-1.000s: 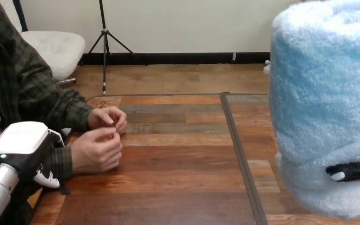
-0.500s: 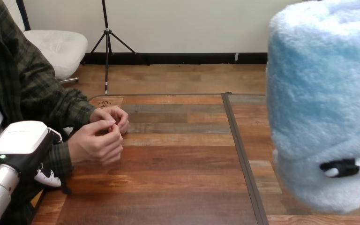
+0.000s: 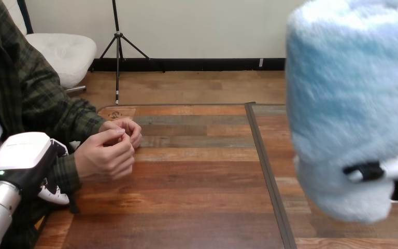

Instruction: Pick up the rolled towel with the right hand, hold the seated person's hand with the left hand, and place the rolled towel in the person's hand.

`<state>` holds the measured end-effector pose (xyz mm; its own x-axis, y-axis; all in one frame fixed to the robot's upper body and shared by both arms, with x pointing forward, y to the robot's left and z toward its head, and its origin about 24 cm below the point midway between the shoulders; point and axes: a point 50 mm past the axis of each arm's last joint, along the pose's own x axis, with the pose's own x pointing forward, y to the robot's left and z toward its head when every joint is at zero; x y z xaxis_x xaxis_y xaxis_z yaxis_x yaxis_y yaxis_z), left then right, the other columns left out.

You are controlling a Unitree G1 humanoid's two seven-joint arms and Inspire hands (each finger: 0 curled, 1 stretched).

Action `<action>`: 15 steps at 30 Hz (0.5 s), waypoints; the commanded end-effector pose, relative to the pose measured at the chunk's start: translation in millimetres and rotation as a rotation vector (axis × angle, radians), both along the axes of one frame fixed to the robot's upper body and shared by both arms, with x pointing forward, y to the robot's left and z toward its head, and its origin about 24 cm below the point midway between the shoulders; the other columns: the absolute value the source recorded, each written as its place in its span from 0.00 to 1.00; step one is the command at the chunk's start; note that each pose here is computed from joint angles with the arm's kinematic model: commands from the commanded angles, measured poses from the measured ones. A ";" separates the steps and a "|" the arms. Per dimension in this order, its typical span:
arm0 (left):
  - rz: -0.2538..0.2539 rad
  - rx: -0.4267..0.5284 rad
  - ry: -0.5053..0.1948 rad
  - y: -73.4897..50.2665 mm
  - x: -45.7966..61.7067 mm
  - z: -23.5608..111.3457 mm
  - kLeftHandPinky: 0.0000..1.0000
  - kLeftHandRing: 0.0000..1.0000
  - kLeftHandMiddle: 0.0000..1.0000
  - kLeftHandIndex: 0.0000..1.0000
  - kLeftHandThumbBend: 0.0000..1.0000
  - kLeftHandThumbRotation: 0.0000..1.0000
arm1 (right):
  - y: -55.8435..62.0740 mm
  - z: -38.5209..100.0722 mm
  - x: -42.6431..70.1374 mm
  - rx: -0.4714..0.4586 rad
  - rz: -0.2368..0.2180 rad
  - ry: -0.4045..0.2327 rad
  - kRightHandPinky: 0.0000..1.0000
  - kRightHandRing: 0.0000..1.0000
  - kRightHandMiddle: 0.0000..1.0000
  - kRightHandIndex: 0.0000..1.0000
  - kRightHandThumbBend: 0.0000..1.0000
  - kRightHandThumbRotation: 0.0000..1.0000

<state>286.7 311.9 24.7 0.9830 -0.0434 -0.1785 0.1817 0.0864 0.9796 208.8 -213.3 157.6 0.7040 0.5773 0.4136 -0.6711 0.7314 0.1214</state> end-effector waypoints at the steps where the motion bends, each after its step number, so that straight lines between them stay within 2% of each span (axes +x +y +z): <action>1: -0.036 -0.017 -0.043 -5.4 5.2 11.4 0.25 0.32 0.39 0.41 0.85 0.00 | 7.9 13.1 12.9 0.016 0.003 -0.068 0.12 0.19 0.24 0.31 0.90 0.00; 4: -0.046 -0.026 -0.056 -6.8 4.9 13.4 0.25 0.32 0.39 0.40 0.85 0.00 | 9.9 10.9 15.7 0.019 0.005 -0.071 0.12 0.19 0.24 0.31 0.89 0.00; 7: -0.059 -0.035 -0.078 -8.5 4.1 15.7 0.25 0.31 0.39 0.40 0.85 0.00 | 13.7 7.3 19.7 0.040 0.039 -0.055 0.12 0.18 0.25 0.31 0.87 0.00; 11: -0.070 -0.052 -0.100 -11.7 3.8 19.2 0.24 0.30 0.38 0.38 0.85 0.00 | 16.9 4.7 24.0 0.050 0.054 -0.043 0.12 0.18 0.26 0.31 0.84 0.00; 15: -0.070 -0.096 -0.123 -14.5 2.4 22.1 0.23 0.30 0.37 0.38 0.85 0.00 | 22.8 1.0 28.5 0.025 0.012 -0.005 0.12 0.18 0.26 0.30 0.87 0.00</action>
